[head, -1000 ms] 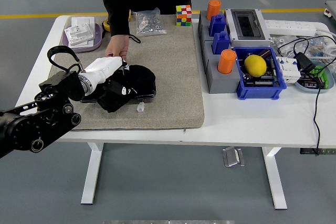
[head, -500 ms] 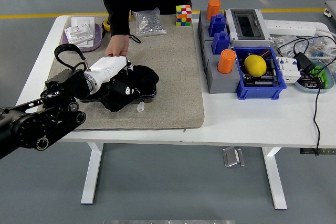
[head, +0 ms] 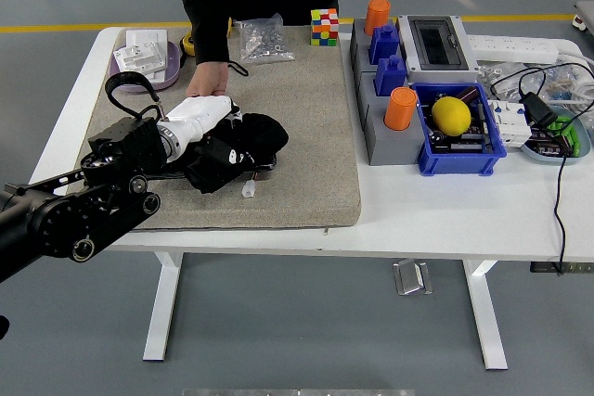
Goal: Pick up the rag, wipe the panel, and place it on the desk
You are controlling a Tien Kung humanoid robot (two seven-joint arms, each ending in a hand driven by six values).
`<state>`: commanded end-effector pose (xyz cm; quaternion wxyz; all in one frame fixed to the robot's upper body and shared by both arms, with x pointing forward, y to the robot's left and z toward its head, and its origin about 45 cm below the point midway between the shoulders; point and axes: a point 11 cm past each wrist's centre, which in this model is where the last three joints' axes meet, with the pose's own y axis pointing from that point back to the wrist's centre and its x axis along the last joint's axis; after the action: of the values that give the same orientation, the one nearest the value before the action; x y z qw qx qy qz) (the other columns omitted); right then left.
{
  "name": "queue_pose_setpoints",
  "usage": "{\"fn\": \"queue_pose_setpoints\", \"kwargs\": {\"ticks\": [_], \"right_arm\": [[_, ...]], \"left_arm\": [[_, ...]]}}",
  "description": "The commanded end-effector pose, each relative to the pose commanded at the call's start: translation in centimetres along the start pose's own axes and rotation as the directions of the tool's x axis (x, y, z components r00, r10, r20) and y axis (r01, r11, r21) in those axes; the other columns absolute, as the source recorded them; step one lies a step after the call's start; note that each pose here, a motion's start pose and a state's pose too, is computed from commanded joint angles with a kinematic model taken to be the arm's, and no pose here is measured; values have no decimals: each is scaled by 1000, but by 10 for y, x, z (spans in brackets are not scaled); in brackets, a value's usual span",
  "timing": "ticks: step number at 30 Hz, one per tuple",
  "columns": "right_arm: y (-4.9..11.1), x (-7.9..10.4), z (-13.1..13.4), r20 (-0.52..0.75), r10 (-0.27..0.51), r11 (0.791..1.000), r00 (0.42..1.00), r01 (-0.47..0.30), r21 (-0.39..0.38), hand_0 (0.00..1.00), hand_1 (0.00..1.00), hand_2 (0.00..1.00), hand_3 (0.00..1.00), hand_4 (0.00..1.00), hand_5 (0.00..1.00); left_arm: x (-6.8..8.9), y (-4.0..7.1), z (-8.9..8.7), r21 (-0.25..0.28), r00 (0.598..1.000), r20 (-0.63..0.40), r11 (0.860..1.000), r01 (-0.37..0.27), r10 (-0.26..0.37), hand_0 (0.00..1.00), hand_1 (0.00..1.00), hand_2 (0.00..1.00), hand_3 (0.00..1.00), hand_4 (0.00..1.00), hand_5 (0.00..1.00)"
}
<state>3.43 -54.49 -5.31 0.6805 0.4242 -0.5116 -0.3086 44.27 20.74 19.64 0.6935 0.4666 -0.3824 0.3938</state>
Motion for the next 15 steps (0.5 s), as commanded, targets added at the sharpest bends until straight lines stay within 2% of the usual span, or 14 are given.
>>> {"fn": "queue_pose_setpoints", "kwargs": {"ticks": [15], "right_arm": [[-1, -4, 6, 12, -5, 1000, 1000, 5, -9, 695, 667, 686, 591, 952, 446]], "left_arm": [[3, 7, -23, 41, 1000, 19, 999, -7, 6, 224, 157, 459, 397, 301, 2]]}}
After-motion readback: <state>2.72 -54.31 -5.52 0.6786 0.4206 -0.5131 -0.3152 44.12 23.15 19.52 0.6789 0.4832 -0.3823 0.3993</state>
